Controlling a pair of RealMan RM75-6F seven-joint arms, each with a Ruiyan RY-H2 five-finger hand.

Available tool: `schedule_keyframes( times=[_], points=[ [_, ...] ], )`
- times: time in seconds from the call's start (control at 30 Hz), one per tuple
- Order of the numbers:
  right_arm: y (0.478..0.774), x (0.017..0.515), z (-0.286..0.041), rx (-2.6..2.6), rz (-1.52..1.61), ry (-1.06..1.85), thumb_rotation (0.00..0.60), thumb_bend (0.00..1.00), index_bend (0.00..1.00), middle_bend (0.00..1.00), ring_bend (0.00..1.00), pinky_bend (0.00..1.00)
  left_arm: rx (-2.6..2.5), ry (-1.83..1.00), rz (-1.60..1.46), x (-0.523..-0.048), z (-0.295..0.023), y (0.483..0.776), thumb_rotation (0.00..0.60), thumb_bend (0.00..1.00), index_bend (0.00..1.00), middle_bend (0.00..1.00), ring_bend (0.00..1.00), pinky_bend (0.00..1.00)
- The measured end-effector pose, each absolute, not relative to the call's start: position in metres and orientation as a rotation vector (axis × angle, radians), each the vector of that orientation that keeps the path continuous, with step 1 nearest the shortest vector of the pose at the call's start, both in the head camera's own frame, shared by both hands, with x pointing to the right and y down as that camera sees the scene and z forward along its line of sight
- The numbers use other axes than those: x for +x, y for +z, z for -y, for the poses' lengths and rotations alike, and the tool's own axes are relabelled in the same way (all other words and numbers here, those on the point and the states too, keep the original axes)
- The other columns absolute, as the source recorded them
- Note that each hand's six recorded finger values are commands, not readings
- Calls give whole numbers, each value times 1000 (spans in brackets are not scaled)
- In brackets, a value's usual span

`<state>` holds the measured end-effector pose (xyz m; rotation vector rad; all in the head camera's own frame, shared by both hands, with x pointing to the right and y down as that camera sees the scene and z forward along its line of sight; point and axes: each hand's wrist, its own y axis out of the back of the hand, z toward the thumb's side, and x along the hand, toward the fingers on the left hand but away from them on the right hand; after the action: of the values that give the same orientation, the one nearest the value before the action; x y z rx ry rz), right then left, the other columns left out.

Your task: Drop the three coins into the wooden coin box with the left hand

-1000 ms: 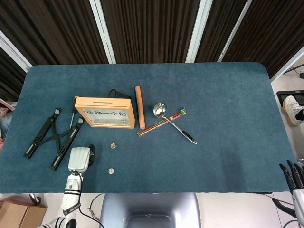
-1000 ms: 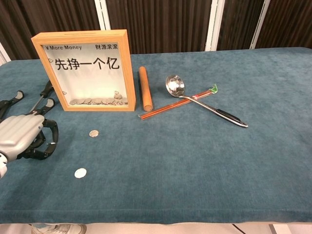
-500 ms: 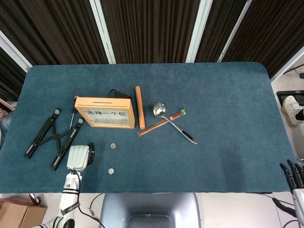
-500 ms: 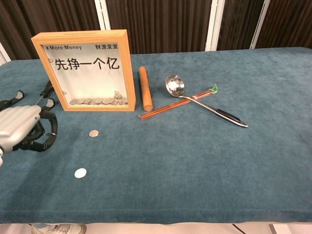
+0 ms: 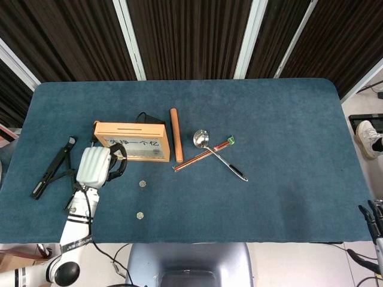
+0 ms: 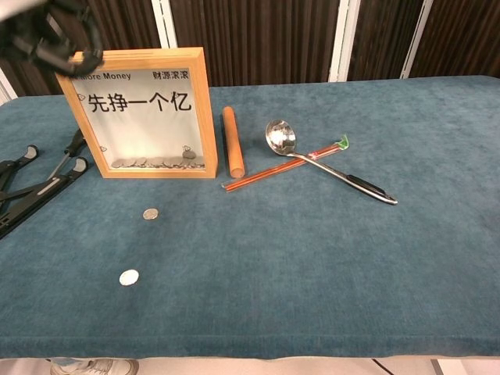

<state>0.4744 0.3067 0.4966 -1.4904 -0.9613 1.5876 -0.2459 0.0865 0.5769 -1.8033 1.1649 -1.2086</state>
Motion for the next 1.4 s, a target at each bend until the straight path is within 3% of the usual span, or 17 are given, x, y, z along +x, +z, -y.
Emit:
schedule_keyframes(
  times=[0.13,0.37,0.67,1.4],
  points=[
    [496,477,-306,-1489,971,1595,600,207,0,0,0,0,-1771,-1209,-1131,-226,-47,570,600,466,645,1000,1000,1000],
    [496,484,-303,-1484,988,1619,600,208,0,0,0,0,-1705,-1244,-1099,-214,-11,586,600,468,648,1000,1000,1000],
    [496,488,-302,-1475,998,1636,600,208,0,0,0,0,-1711,-1284,-1064,-209,-5,613,600,467,643,1000,1000,1000],
    [492,490,-303,-1469,1013,1634,600,207,0,0,0,0,-1707,-1335,-1033,-215,-4,628,600,467,606,1000,1000,1000]
  ],
)
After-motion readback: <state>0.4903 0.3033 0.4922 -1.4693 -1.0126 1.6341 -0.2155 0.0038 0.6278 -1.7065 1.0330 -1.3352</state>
